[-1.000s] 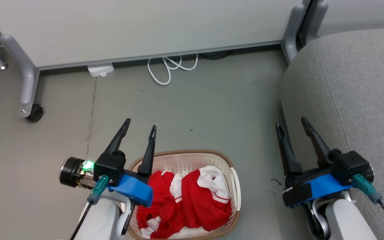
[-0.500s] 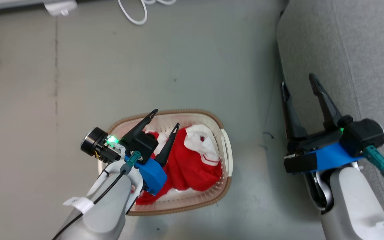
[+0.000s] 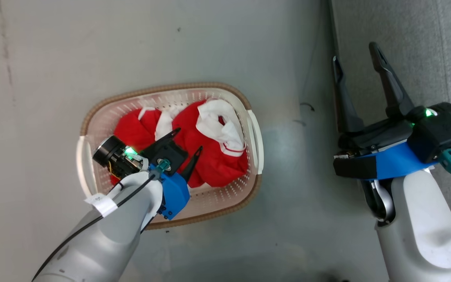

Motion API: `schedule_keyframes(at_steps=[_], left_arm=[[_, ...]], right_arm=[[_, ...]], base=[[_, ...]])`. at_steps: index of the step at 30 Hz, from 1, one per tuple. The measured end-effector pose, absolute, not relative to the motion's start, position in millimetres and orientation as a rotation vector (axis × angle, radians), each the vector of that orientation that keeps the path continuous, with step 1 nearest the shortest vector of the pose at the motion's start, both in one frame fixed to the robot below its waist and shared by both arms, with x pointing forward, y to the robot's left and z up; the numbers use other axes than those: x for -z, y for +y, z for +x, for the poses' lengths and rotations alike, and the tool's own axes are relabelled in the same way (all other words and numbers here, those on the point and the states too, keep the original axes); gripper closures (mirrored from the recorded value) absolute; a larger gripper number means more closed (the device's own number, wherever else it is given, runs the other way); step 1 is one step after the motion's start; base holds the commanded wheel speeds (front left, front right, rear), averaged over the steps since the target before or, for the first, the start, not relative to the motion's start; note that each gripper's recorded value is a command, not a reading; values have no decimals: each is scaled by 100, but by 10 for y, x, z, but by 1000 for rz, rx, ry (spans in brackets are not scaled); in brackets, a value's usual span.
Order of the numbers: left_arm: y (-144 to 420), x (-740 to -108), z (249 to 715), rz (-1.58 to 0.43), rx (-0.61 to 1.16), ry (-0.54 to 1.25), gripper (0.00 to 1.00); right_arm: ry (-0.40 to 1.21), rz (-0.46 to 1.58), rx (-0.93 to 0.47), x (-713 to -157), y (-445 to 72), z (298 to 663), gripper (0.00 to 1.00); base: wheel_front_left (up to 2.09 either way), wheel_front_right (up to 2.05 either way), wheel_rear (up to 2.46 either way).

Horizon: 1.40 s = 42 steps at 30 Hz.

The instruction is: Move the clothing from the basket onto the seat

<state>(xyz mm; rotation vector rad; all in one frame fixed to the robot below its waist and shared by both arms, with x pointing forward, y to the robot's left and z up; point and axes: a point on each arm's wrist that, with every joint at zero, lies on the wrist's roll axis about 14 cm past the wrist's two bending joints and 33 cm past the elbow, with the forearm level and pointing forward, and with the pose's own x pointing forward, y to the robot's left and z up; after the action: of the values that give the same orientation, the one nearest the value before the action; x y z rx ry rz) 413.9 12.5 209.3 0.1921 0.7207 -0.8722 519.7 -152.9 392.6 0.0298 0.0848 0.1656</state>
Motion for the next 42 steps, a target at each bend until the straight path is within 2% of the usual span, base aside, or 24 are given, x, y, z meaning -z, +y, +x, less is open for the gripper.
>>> schedule_keyframes(at_steps=[14,23,42], left_arm=[[166,-1195,3806,150,883,1086,0],[325,-868,3736,156,851,1217,0],[128,-659,3783,-42,763,1285,0]], right_arm=[[154,-4,-160,-3402,-1616,5274,0],[186,-12,-158,-3186,-1638,5252,0],[231,-16,-159,-2902,-1641,5186,0]], base=[[0,0,0],[0,0,0],[0,0,0]])
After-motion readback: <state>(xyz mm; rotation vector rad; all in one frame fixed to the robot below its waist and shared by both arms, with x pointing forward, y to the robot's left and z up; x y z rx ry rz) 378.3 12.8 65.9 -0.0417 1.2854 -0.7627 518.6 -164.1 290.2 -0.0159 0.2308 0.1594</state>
